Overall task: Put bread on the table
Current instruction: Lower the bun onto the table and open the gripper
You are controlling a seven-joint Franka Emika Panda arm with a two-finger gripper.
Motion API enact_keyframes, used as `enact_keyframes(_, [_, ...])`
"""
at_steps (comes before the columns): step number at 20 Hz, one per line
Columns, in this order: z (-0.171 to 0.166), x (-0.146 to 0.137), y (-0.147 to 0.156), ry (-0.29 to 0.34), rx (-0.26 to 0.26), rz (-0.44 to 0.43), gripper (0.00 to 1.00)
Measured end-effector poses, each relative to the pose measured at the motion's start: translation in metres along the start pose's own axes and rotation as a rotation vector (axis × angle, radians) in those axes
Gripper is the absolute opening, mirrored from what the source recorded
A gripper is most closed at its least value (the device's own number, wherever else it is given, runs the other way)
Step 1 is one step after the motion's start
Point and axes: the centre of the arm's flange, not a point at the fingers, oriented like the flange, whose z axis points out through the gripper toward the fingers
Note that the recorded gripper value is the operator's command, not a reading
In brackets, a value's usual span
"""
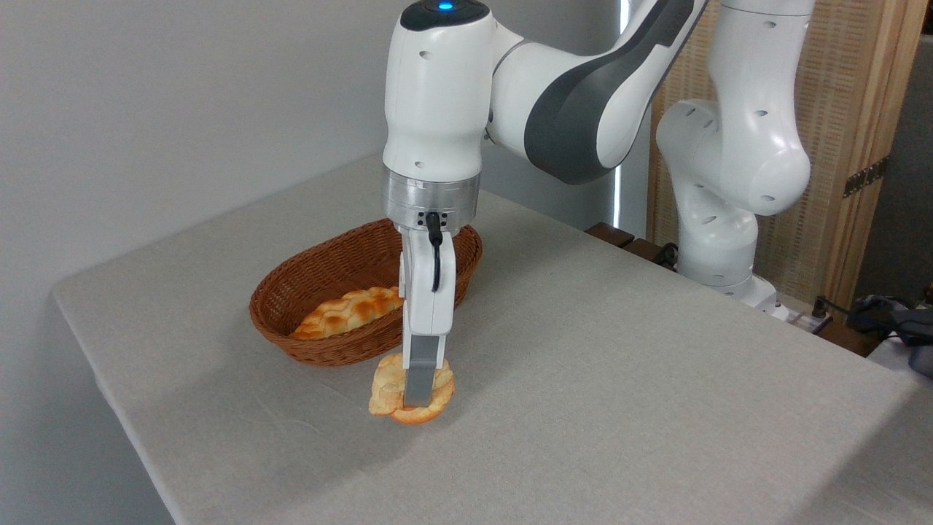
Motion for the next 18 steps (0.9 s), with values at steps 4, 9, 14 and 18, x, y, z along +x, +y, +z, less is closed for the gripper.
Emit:
enact_keyframes(4, [0.0, -0.002, -0.001, 0.0, 0.001, 0.001, 1.0])
enact_keyframes(9, [-0.003, -0.014, -0.003, 0.001, 0.007, 0.019, 1.0])
enact_keyframes(14, [-0.004, -0.014, -0.003, 0.001, 0.007, 0.019, 1.0])
enact_keyframes(18, [-0.005, -0.014, -0.003, 0.002, 0.008, 0.015, 1.0])
